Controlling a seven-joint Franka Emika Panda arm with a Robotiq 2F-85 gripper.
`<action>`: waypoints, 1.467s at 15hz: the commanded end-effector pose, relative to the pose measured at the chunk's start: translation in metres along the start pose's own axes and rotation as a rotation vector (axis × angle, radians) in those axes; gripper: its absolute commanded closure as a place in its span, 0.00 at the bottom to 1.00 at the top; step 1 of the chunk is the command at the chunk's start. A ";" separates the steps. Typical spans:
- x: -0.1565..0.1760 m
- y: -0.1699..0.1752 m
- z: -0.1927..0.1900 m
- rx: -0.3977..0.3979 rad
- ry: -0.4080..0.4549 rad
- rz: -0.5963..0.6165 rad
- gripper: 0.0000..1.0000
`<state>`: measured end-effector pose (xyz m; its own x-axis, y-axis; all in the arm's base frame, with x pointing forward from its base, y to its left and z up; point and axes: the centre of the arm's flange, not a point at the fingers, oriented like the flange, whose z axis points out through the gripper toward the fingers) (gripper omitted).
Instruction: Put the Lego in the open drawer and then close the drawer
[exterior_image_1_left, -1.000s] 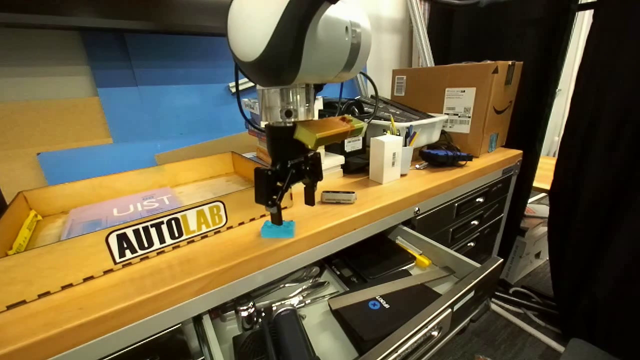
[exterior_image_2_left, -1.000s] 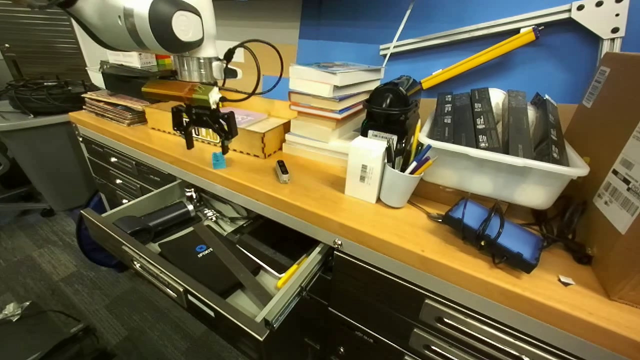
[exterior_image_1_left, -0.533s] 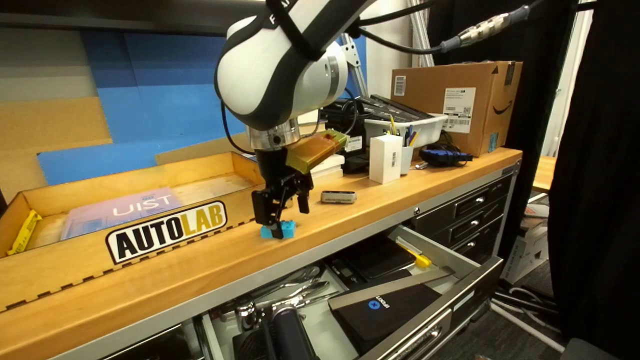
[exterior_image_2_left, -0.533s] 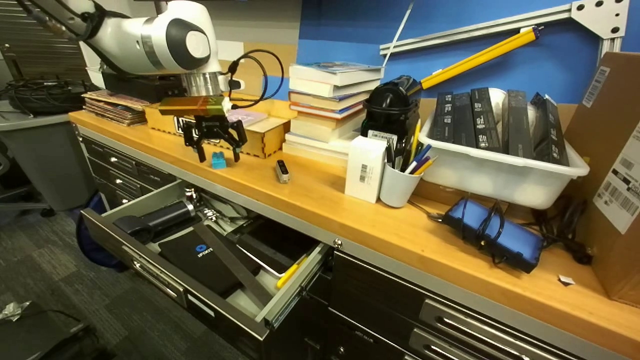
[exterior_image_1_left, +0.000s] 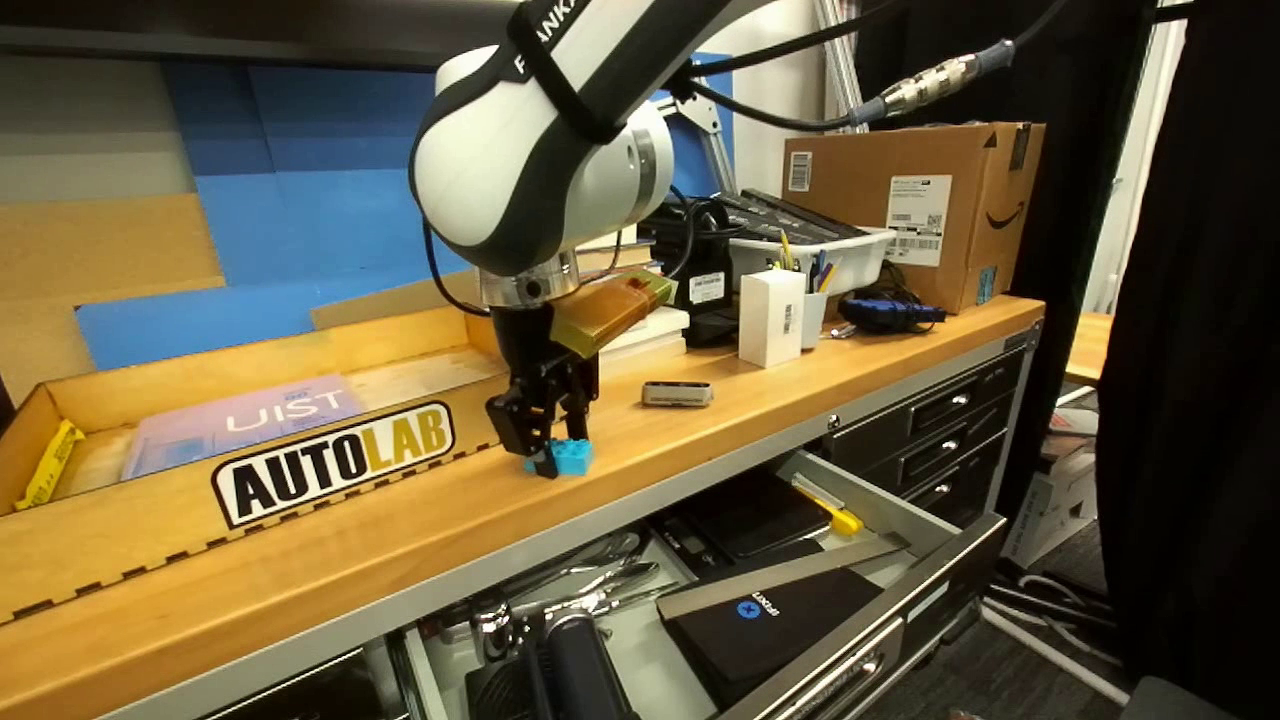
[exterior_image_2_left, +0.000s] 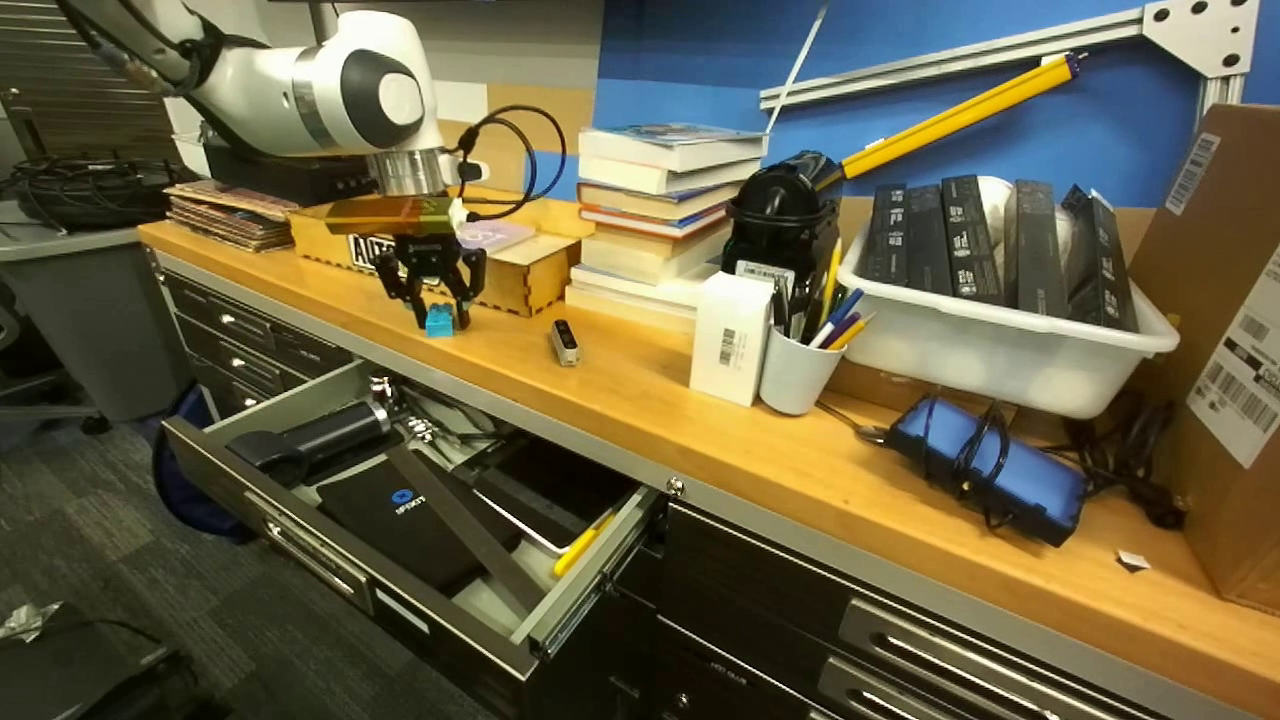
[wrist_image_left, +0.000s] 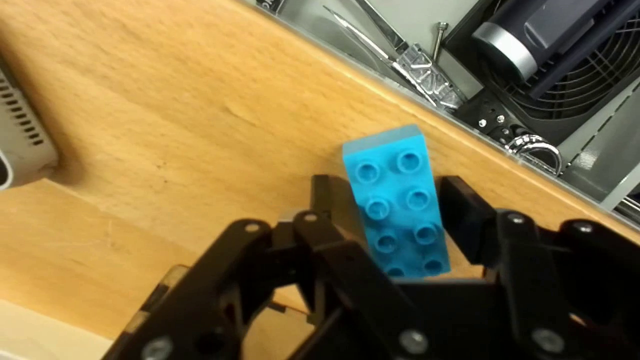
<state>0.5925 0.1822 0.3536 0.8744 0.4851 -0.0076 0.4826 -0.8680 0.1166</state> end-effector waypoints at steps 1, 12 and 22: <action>-0.006 0.005 -0.010 -0.027 0.027 0.010 0.75; -0.134 -0.007 0.023 0.011 -0.106 0.203 0.85; -0.232 0.025 0.092 0.089 -0.080 0.559 0.16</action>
<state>0.4436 0.0528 0.2585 0.9915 0.0029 -0.1302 0.0141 -0.9963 0.0852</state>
